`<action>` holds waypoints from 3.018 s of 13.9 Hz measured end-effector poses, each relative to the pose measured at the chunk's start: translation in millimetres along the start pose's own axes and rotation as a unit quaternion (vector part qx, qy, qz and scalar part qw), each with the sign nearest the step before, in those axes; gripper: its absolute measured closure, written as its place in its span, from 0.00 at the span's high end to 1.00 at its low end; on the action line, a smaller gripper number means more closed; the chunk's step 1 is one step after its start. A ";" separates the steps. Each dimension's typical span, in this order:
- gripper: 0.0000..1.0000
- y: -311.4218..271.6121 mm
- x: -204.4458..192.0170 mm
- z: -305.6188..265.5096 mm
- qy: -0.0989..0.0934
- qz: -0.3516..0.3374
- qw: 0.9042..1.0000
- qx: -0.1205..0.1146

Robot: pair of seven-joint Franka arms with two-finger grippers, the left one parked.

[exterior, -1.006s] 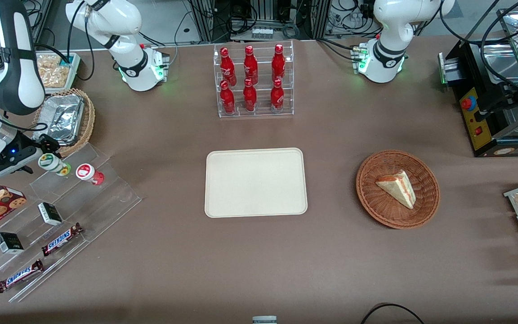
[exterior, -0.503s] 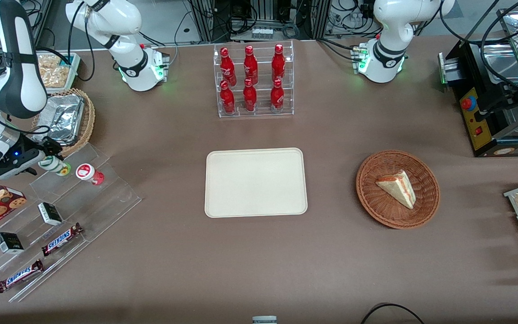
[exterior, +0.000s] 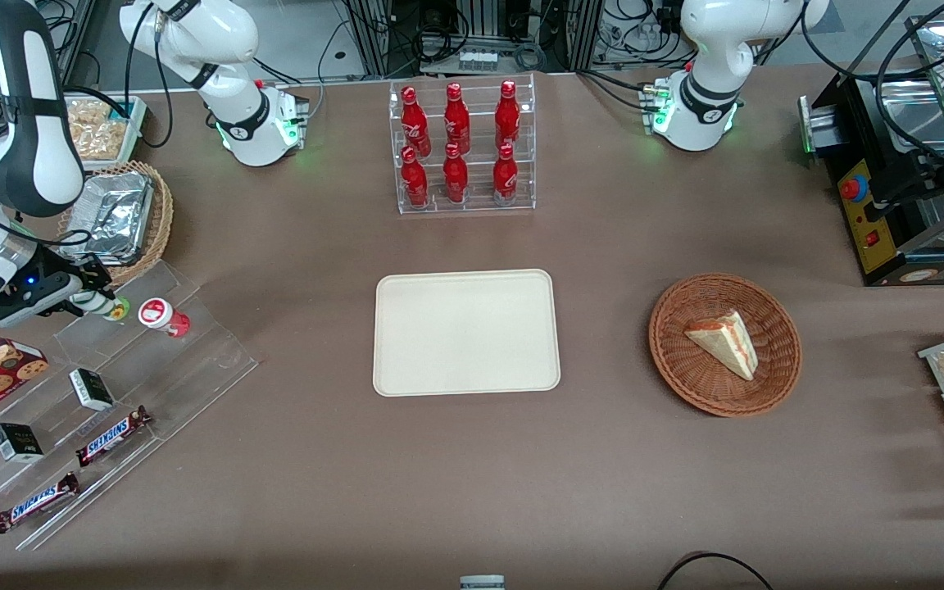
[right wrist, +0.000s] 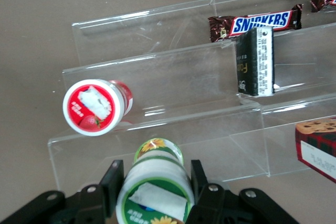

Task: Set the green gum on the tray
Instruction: 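Close the right gripper around the green-lidded gum container, then lift the gum container and carry it over the cream tray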

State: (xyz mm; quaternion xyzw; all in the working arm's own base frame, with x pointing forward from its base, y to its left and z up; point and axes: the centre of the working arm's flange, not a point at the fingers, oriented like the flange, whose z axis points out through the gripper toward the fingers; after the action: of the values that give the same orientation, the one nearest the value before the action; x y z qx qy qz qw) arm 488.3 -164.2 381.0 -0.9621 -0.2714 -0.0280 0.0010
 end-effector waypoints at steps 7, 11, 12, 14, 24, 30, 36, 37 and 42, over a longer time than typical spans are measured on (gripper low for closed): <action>0.57 5.2 25.8 -60.2 -0.011 -0.014 1.000 0.019; 0.57 -14.5 59.6 -100.1 -0.016 -0.016 0.999 0.027; 0.57 -25.1 71.2 -108.5 -0.019 -0.012 0.999 0.029; 0.57 -51.8 95.8 -121.0 -0.025 0.002 0.999 0.034; 0.57 -264.7 205.4 -119.6 -0.049 0.110 0.992 0.030; 0.57 -391.0 263.0 -84.4 -0.039 0.176 0.983 0.016; 0.57 -484.7 304.7 -4.4 -0.018 0.228 0.973 0.009; 0.57 -493.2 308.7 10.2 -0.014 0.237 0.971 0.008; 0.57 -532.0 320.1 82.6 0.014 0.259 0.966 -0.009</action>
State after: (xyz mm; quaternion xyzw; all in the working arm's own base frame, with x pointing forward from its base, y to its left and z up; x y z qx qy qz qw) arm 487.3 457.9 309.0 -0.9990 -0.0124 -0.0425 0.0036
